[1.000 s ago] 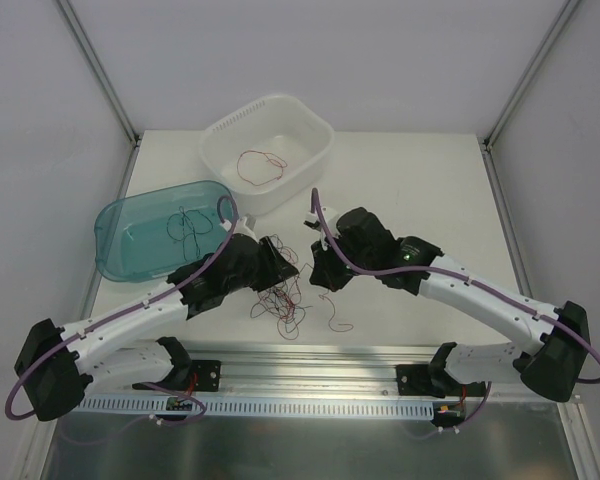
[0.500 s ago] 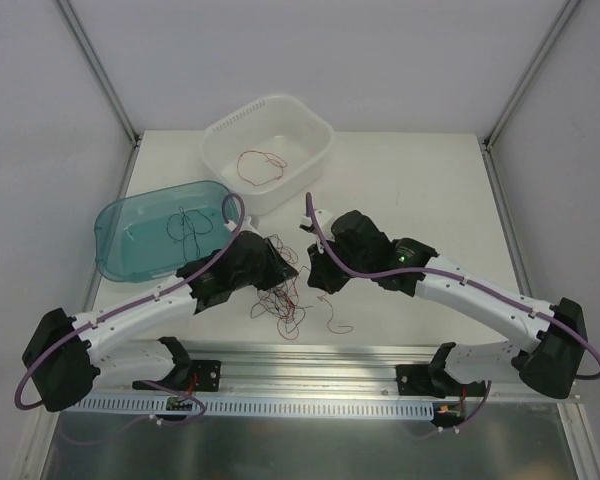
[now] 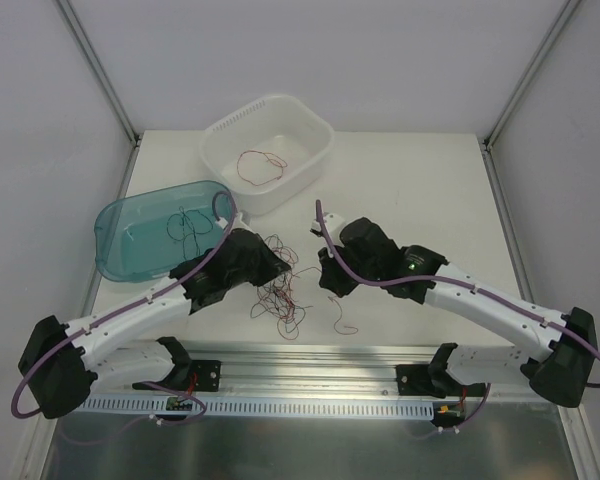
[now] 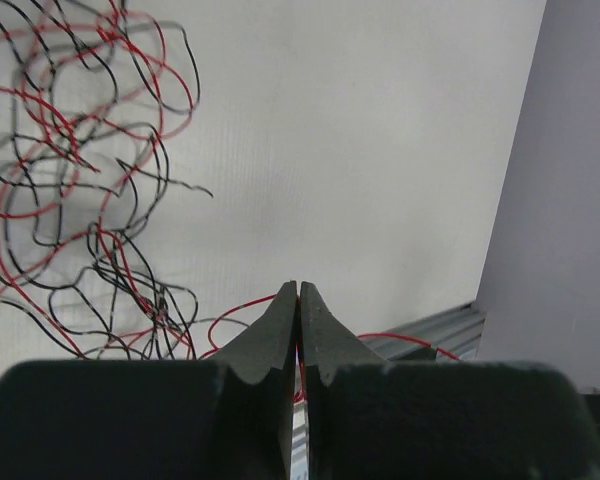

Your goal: Untangle the cables

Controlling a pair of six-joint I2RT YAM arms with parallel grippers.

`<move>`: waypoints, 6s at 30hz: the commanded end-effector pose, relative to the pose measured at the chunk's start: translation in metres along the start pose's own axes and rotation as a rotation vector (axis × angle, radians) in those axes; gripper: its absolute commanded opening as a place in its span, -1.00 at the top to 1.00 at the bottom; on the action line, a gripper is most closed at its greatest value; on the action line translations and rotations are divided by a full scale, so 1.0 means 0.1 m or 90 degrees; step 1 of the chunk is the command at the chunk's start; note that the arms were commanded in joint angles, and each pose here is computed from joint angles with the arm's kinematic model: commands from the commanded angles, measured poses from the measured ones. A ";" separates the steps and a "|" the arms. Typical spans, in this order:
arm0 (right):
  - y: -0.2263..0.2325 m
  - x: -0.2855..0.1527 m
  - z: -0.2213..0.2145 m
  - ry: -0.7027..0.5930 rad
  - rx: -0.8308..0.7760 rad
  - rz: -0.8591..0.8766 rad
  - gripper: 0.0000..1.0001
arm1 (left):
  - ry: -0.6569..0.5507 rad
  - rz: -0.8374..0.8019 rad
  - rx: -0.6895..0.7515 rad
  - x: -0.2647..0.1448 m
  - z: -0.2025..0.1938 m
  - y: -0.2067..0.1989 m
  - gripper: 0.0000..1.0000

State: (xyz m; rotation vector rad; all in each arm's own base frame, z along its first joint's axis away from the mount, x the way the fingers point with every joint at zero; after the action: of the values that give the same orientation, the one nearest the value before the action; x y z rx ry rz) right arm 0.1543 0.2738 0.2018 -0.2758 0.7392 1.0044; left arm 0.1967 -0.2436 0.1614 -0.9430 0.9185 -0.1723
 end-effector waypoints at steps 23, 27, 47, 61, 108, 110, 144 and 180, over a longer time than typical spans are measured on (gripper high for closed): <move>-1.12 -1.09 -0.86 -0.056 0.284 -0.450 0.99 | -0.189 -0.091 -0.019 -0.55 0.91 -0.12 1.00; -1.20 -1.30 -0.79 -0.120 0.333 -0.453 0.99 | -0.198 -0.090 0.009 -0.58 0.97 -0.12 1.00; -0.91 -0.81 -0.51 -0.105 0.269 -0.217 -0.58 | -0.094 -0.253 0.183 -0.75 1.11 -1.48 1.00; -0.69 -1.16 -1.00 -0.166 0.247 -0.235 -0.99 | -0.278 -0.378 0.206 -1.30 2.04 -2.81 1.00; -0.63 -0.97 -1.25 -0.141 0.269 -0.206 -0.99 | -0.443 -0.100 0.143 0.52 3.67 -1.40 -0.09; -0.63 -0.97 -1.25 -0.140 0.271 -0.205 -0.99 | -0.416 -0.099 0.154 0.54 3.53 -1.34 -0.48; -0.62 -0.94 -1.12 -0.164 0.278 -0.186 -0.99 | -0.503 0.212 0.501 1.94 1.77 -1.69 0.35; -0.62 -0.92 -1.17 -0.165 0.277 -0.186 -0.99 | -0.506 0.265 0.517 2.17 1.79 -1.46 1.00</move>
State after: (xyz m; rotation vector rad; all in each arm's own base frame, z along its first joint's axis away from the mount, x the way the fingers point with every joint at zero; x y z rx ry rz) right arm 0.1241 0.1142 0.1637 0.0980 0.6740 0.5514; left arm 0.4965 -0.3317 0.1833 -0.0085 0.2316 0.1667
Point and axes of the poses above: each gripper's point midway between its finger pads, its own x axis out along the fingers, its own y axis along the line the jaws close on, z = x × y, the point moved 3 cm from there along -x, back along the fingers, and after that the axes turned 10 degrees about -x, right-handed, at the moved point
